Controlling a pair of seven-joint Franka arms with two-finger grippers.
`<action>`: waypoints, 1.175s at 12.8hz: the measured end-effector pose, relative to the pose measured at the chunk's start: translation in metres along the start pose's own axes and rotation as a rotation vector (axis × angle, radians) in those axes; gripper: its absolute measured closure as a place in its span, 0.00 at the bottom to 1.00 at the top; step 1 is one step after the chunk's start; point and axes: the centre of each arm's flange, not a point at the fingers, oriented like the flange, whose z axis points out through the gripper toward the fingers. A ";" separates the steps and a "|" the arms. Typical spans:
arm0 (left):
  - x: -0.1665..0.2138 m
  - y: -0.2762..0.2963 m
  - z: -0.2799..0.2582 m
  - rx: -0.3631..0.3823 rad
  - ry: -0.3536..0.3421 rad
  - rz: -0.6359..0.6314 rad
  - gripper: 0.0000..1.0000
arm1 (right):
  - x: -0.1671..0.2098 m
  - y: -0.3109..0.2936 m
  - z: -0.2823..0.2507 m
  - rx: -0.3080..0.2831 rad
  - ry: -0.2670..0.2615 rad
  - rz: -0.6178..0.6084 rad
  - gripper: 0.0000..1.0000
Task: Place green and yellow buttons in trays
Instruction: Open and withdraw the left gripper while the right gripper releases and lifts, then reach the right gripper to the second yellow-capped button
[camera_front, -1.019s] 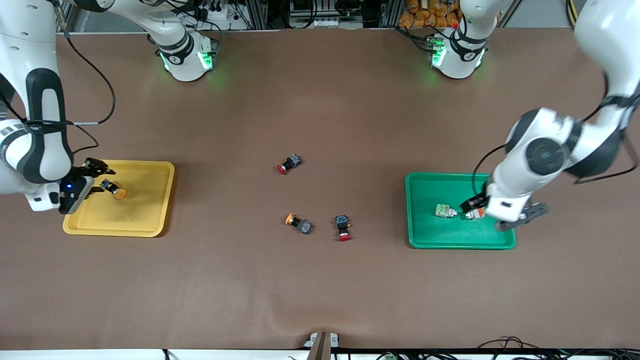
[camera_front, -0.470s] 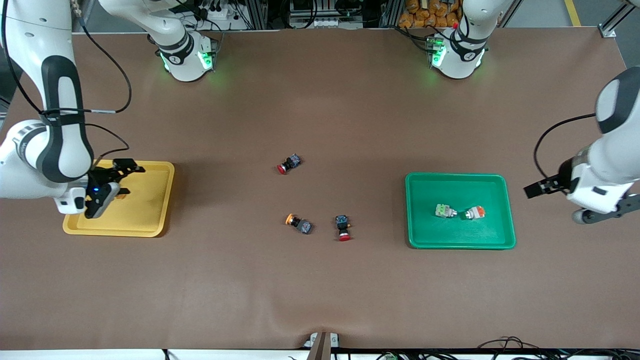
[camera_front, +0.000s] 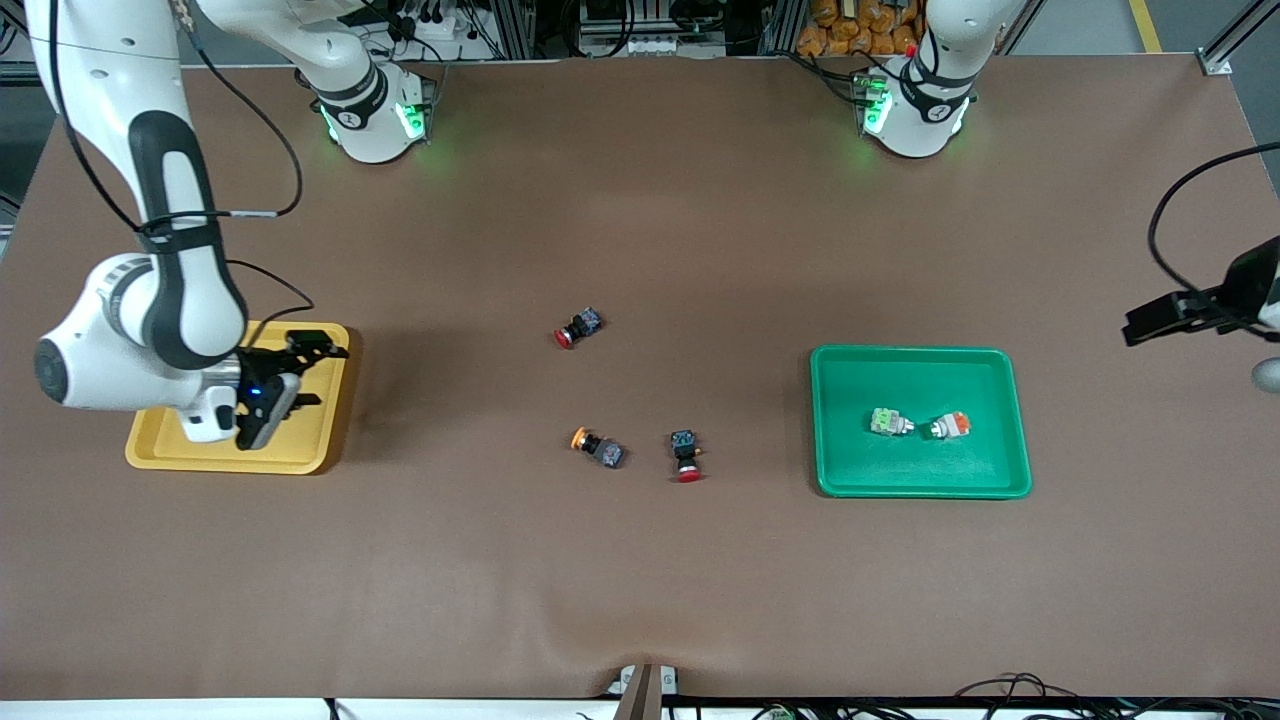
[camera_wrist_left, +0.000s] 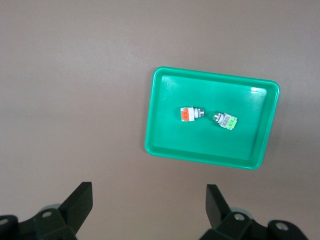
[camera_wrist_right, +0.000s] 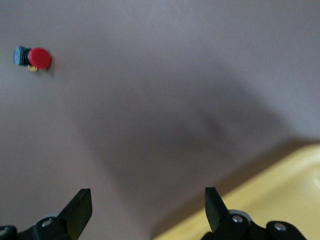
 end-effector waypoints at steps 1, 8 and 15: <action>0.001 0.003 0.001 0.002 -0.001 0.020 0.00 | 0.014 -0.008 0.006 -0.013 0.008 0.006 0.00; -0.036 0.049 -0.041 -0.049 0.024 0.015 0.00 | 0.139 -0.111 0.056 -0.129 0.140 0.148 0.00; -0.082 0.044 -0.055 -0.061 0.028 0.013 0.00 | 0.219 -0.186 0.102 -0.262 0.304 0.141 0.00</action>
